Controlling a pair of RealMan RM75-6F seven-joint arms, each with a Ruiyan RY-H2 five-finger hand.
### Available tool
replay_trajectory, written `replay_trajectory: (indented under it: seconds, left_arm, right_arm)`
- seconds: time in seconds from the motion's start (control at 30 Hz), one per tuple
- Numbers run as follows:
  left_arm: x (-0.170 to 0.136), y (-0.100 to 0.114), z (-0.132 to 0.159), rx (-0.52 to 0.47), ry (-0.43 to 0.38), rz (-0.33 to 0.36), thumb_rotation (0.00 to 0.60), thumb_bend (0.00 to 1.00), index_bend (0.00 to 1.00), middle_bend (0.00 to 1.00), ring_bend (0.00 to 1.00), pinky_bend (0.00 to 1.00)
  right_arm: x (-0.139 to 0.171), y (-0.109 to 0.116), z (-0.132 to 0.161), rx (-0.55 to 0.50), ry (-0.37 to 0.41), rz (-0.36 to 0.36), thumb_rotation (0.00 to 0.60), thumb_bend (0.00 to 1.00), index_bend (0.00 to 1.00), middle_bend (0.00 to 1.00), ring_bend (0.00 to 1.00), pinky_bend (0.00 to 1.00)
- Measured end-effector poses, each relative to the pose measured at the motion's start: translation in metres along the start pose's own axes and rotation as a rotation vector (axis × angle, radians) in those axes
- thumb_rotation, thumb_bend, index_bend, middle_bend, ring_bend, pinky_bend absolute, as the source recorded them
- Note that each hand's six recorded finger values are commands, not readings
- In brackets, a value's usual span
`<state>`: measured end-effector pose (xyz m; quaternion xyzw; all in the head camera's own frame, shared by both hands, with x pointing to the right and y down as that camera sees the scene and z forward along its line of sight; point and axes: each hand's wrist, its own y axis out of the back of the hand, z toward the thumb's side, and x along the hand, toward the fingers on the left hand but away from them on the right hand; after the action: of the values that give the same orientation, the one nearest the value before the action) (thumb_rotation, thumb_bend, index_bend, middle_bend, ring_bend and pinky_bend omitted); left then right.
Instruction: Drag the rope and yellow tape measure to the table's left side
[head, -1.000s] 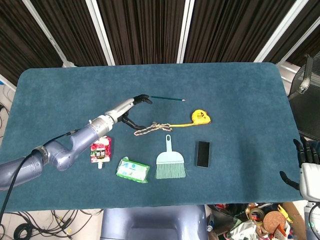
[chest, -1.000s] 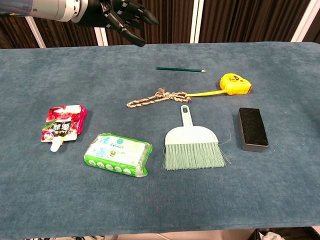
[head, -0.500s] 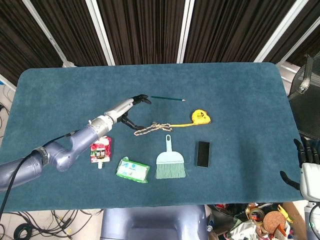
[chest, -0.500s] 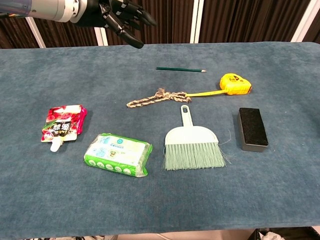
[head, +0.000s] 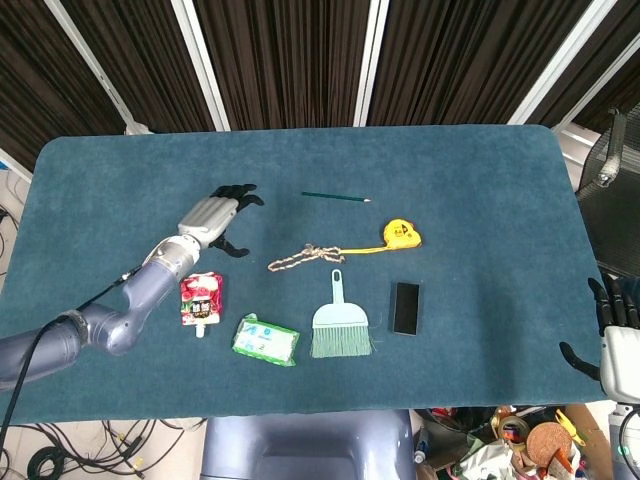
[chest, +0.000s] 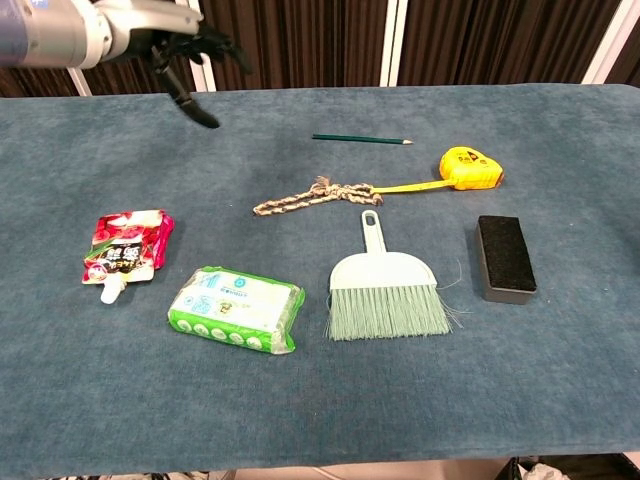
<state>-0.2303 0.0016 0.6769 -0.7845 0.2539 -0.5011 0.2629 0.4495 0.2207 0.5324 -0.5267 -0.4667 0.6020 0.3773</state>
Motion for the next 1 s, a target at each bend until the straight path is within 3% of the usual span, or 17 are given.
replay_trajectory:
  seconds: [0.13, 0.27, 0.53, 1.0]
  left_arm:
    - [-0.005, -0.018, -0.018, 0.097, 0.097, 0.010, 0.600, 0.19, 0.26, 0.02, 0.00, 0.00]
    - [-0.006, -0.043, -0.023, 0.076, 0.168, -0.014, 0.600, 0.22, 0.28, 0.02, 0.00, 0.00]
    - [-0.005, -0.080, -0.017, 0.062, 0.217, -0.070, 0.600, 0.22, 0.34, 0.02, 0.00, 0.00]
    - [0.016, -0.094, 0.015, 0.161, 0.229, -0.032, 0.600, 0.22, 0.41, 0.03, 0.00, 0.00]
  right_arm:
    - [0.000, 0.000, 0.000, 0.001, 0.003, 0.001, 0.600, 0.10, 0.09, 0.02, 0.11, 0.21]
    - [0.000, -0.001, -0.001, -0.002, -0.003, 0.002, 0.600, 0.10, 0.09, 0.02, 0.11, 0.21]
    - [-0.001, 0.000, 0.000, -0.002, 0.001, 0.002, 0.600, 0.10, 0.09, 0.02, 0.11, 0.21]
    - [-0.002, 0.000, -0.001, -0.002, 0.003, 0.002, 0.600, 0.10, 0.09, 0.02, 0.11, 0.21]
